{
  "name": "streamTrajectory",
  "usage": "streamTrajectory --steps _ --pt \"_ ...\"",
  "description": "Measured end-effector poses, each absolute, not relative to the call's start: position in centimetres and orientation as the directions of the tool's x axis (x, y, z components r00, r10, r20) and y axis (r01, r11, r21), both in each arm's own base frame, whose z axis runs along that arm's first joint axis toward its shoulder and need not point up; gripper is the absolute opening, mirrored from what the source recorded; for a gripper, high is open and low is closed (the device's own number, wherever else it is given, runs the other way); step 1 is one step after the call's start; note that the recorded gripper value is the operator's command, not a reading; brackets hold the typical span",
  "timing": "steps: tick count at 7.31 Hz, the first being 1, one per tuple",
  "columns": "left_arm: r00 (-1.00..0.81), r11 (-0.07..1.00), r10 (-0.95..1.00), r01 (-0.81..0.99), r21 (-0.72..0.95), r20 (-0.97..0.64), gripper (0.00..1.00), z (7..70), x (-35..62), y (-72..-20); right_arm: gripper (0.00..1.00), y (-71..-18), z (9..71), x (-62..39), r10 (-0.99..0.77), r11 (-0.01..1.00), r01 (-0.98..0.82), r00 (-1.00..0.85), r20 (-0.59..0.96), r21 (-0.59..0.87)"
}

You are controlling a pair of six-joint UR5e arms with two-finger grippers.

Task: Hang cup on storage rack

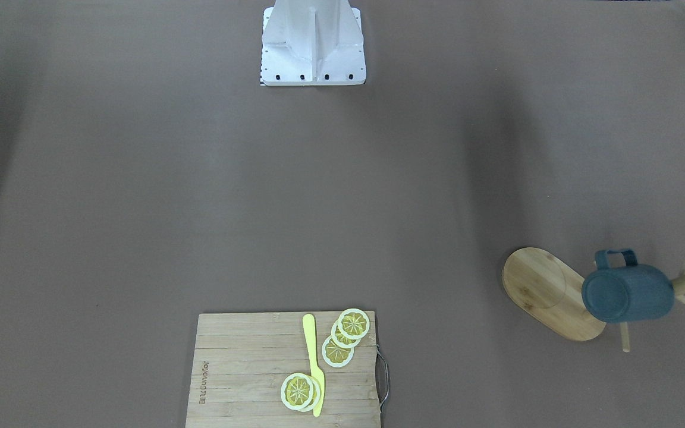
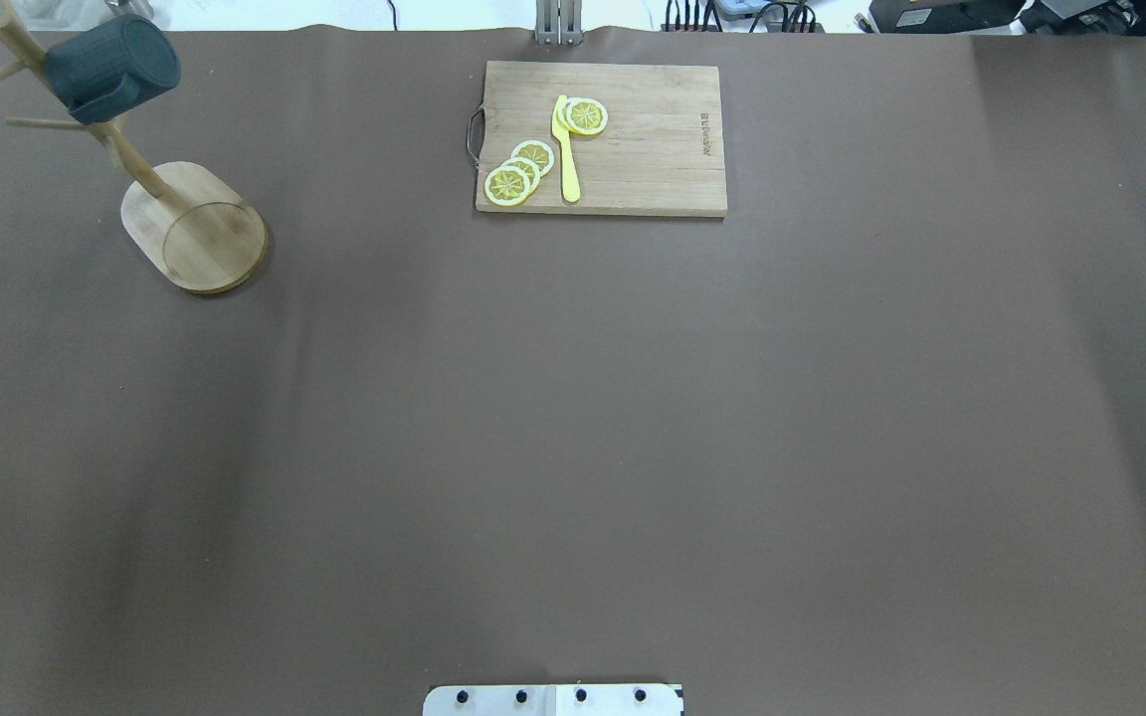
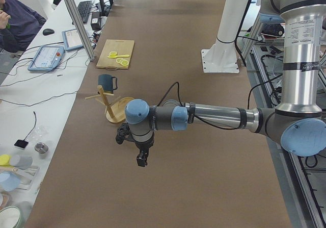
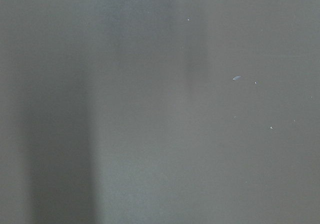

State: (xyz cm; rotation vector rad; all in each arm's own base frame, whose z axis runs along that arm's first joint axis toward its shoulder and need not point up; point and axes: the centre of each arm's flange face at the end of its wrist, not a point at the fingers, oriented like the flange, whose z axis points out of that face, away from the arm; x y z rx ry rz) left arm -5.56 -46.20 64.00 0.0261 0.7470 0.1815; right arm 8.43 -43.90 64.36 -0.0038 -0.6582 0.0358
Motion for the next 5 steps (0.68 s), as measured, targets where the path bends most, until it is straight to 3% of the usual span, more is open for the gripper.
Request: streamTrajectory --steps 5 --pt "0.681 0.985 0.171 -0.142 0.1 -0.712 0.99 64.24 -5.58 -45.26 1.0 -43.74 64.41 8.25 0.039 0.999 -0.033 0.776 0.629 -0.022"
